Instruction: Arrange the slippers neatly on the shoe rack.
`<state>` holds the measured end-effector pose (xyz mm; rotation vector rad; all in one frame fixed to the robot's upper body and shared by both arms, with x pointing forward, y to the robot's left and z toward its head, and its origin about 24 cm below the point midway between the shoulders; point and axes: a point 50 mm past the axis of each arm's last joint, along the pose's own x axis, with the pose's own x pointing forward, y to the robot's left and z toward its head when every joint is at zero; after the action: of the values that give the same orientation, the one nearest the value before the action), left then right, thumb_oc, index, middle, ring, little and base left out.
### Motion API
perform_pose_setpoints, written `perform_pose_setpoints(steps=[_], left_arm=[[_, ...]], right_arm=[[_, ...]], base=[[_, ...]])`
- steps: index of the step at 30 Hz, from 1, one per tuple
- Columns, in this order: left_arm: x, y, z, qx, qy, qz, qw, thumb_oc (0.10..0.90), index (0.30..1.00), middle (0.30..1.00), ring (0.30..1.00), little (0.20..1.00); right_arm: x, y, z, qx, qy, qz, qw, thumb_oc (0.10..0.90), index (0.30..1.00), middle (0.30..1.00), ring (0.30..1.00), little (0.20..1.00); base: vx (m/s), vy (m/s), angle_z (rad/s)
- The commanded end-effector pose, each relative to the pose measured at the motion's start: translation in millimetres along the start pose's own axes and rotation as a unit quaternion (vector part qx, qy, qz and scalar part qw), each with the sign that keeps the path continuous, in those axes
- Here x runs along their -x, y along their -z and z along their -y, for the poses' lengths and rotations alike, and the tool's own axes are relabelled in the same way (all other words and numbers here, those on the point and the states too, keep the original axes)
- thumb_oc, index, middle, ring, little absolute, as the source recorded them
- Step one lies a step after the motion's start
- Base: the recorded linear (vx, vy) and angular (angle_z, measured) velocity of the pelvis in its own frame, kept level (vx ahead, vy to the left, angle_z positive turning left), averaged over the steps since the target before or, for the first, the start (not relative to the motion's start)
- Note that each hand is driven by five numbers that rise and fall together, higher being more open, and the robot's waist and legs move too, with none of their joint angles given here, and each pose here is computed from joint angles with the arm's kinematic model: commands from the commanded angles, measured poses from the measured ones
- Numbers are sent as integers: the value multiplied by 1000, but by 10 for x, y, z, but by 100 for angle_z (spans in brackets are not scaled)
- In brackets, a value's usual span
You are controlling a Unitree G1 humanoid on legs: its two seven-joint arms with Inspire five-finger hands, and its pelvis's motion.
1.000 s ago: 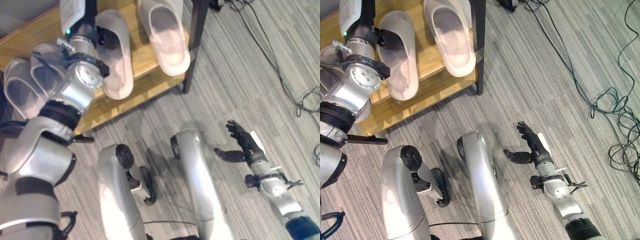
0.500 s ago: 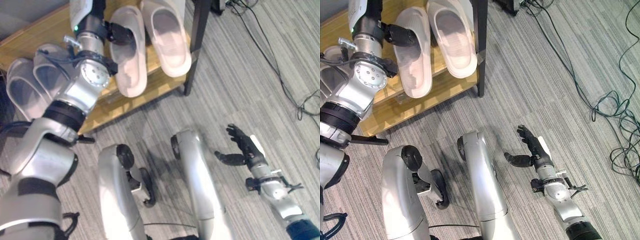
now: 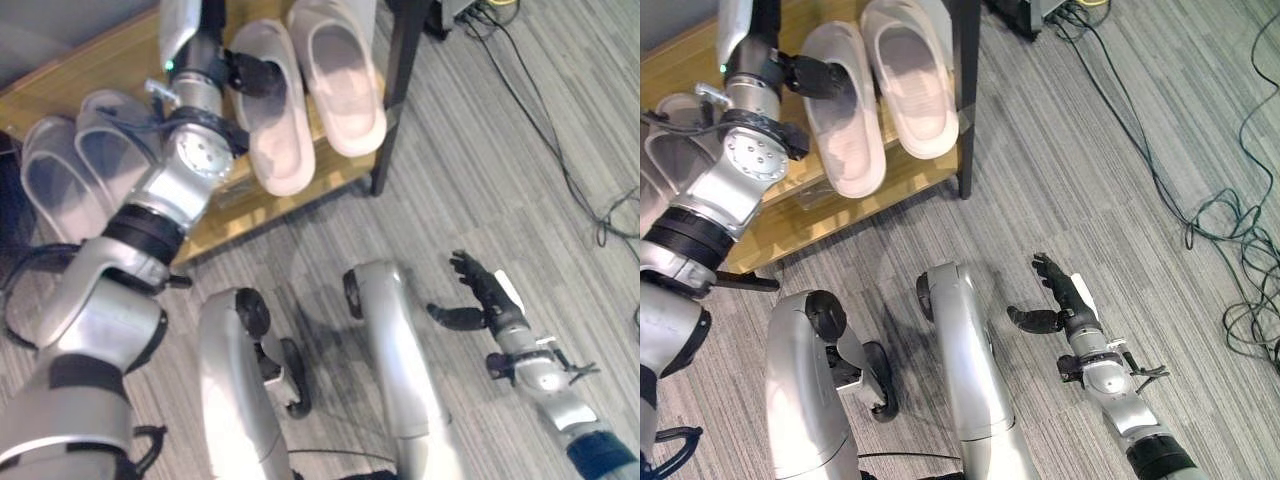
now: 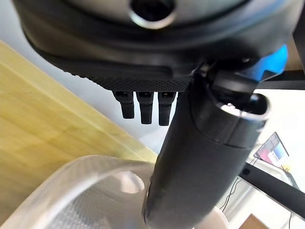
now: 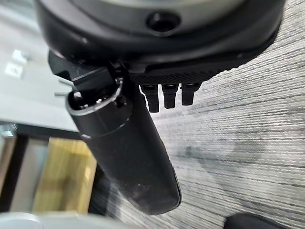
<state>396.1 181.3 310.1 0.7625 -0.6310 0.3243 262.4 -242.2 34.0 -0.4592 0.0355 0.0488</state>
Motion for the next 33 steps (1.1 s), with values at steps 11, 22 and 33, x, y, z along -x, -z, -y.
perform_pose_setpoints(steps=[11, 22, 33], left_arm=[[-66, -635, -325, 82, -91, 138, 983, 800, 900, 900, 900, 900], [207, -742, -350, 124, -87, 200, 968, 800, 900, 900, 900, 900], [713, -752, -419, 334, -38, 231, 913, 800, 900, 900, 900, 900]], right_arm=[[-106, -528, 85, 7, 29, 127, 992, 800, 900, 900, 900, 900], [-77, -532, 71, 11, 33, 127, 991, 800, 900, 900, 900, 900], [-26, -530, 98, 12, 48, 125, 991, 800, 900, 900, 900, 900]], base=[[-6, -5, 3], [0, 0, 0], [-3, -5, 3]])
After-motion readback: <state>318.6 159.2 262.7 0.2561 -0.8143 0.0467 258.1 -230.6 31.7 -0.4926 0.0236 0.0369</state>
